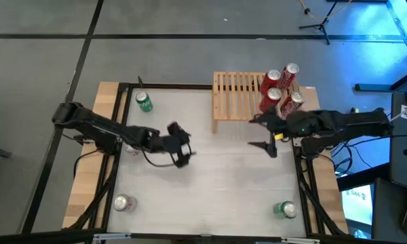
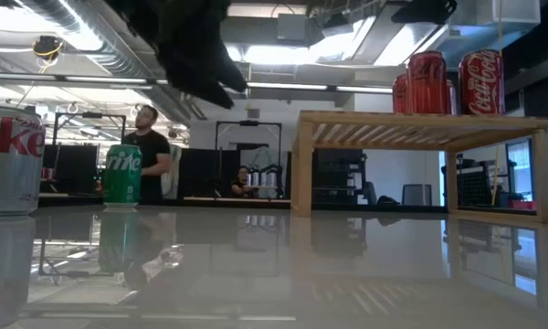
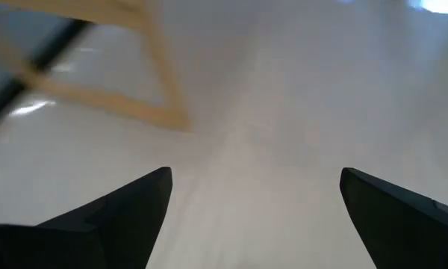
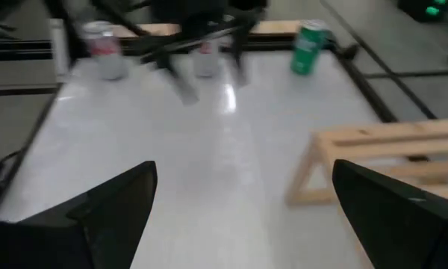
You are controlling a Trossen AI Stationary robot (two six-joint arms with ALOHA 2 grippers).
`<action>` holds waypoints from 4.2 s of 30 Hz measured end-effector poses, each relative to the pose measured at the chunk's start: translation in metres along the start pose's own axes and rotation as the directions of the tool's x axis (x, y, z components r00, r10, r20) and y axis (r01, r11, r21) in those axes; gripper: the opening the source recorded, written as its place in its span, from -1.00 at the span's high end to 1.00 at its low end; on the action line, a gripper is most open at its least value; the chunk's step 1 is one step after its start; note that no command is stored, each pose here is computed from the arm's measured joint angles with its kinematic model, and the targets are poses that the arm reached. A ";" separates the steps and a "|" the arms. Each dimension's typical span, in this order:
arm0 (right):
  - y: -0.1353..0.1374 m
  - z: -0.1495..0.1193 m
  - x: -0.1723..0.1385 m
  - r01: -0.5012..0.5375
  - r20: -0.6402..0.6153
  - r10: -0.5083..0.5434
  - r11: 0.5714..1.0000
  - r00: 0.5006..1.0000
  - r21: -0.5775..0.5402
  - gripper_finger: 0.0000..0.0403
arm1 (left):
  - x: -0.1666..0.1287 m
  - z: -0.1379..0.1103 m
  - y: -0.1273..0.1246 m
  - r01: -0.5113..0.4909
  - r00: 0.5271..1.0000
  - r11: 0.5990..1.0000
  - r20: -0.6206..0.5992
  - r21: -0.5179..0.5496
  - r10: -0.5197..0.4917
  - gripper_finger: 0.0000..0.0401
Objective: Place canned beverage on shelf
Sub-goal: Put the top green soda can on the shelf
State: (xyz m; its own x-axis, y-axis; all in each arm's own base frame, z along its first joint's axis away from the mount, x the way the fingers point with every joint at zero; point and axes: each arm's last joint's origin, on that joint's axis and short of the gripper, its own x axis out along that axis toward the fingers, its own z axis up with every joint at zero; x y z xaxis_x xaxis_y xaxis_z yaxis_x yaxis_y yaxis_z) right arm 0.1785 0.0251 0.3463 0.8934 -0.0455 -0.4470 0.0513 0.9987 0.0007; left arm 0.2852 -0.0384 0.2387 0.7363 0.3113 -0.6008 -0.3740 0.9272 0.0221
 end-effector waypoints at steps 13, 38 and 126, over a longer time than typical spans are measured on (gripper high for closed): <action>0.047 -0.043 0.032 -0.251 0.157 0.268 0.960 0.950 -0.123 -0.98 | -0.009 0.010 0.112 -0.408 0.910 0.900 -0.146 -0.151 0.388 -0.88; 0.062 -0.071 0.056 -0.244 0.180 0.272 0.956 0.946 -0.160 -0.98 | -0.061 0.004 0.246 -0.735 0.634 0.618 -0.605 -0.278 0.482 -0.88; 0.060 -0.073 0.058 -0.194 0.156 0.213 0.972 0.965 -0.130 -0.98 | 0.066 0.039 -0.060 0.160 0.808 0.985 -0.564 -0.070 -0.171 -0.68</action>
State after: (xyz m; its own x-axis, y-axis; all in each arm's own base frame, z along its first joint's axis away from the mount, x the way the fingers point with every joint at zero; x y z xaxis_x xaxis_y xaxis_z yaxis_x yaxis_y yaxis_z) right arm 0.2006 0.0846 0.2548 0.9422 0.1652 -0.2916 -0.1813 0.9830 -0.0288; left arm 0.3787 -0.0657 0.2288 0.3411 -0.0247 -0.9397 -0.2897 0.9482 -0.1300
